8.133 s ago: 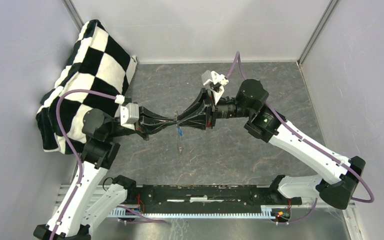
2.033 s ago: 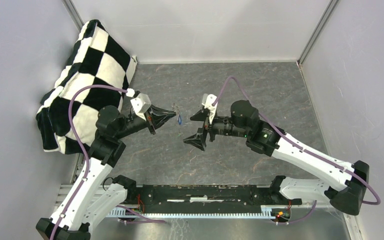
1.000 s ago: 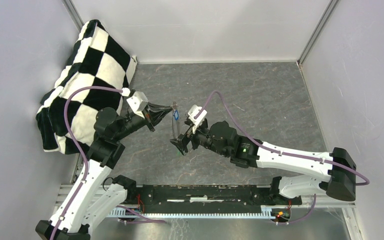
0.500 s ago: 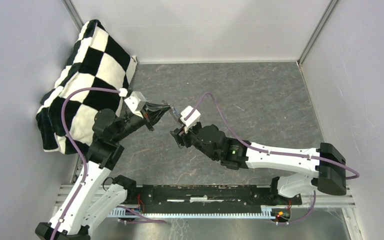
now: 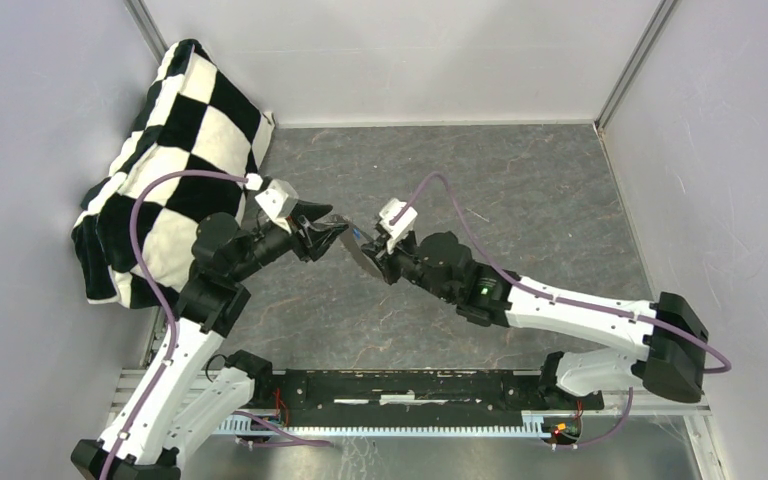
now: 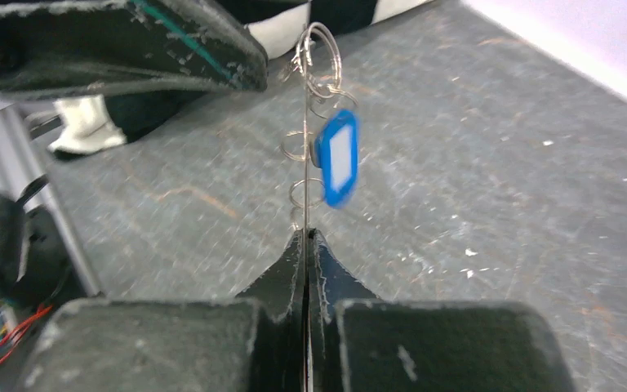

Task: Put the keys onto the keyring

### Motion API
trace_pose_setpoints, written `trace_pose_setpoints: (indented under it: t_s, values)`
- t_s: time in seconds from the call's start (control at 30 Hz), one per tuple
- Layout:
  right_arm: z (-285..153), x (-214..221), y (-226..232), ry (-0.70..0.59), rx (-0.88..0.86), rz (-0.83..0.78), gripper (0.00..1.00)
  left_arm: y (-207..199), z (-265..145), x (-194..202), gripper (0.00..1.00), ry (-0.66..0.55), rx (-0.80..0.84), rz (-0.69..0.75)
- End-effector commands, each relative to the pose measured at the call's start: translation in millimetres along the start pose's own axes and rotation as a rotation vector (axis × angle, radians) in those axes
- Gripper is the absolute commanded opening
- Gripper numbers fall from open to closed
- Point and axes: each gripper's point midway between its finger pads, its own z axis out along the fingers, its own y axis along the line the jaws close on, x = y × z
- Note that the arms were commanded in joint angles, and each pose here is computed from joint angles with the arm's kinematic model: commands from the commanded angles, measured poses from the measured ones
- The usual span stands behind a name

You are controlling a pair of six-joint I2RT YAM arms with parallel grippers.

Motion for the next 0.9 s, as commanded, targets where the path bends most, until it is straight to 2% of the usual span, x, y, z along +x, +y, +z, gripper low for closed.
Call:
trace_pose_setpoints:
  t_s: [0.0, 0.07, 0.13, 0.2, 0.3, 0.47, 0.6, 0.73, 0.87]
  values:
    - [-20.1, -5.9, 14.5, -0.036, -0.251, 0.129, 0.01, 16.4, 3.7, 4.8, 0.64, 0.053, -0.076, -0.006]
    - [-27.0, 4.5, 21.9, 0.0, -0.379, 0.232, 0.01, 23.1, 5.8, 5.6, 0.7, 0.072, -0.1, 0.006]
    - [-30.9, 19.5, 26.4, 0.08, -0.451, 0.331, 0.01, 25.8, 8.4, 4.1, 0.84, 0.088, -0.103, 0.017]
    - [-29.4, 34.4, 19.8, 0.166, -0.455, 0.398, 0.01, 26.4, 9.4, 1.8, 0.88, 0.099, -0.097, 0.032]
    - [-22.8, 54.9, -12.6, 0.268, -0.343, 0.403, 0.0, 31.0, 8.7, -2.4, 0.9, 0.119, -0.119, 0.044]
    - [-14.4, 63.6, -99.0, 0.317, -0.052, 0.236, 0.01, 45.0, 3.2, 4.7, 0.99, 0.244, -0.189, 0.037]
    - [-10.9, 68.8, -166.7, 0.342, 0.188, 0.103, 0.0, 60.9, -4.6, 25.7, 1.0, 0.404, -0.268, 0.001]
    - [-1.9, 79.2, -214.2, 0.381, 0.345, -0.1, 0.01, 78.2, -13.1, 45.8, 1.0, 0.553, -0.34, -0.054]
    - [13.3, 109.6, -247.0, 0.508, 0.43, -0.28, 0.01, 99.7, -27.8, 70.8, 1.0, 0.71, -0.397, -0.126]
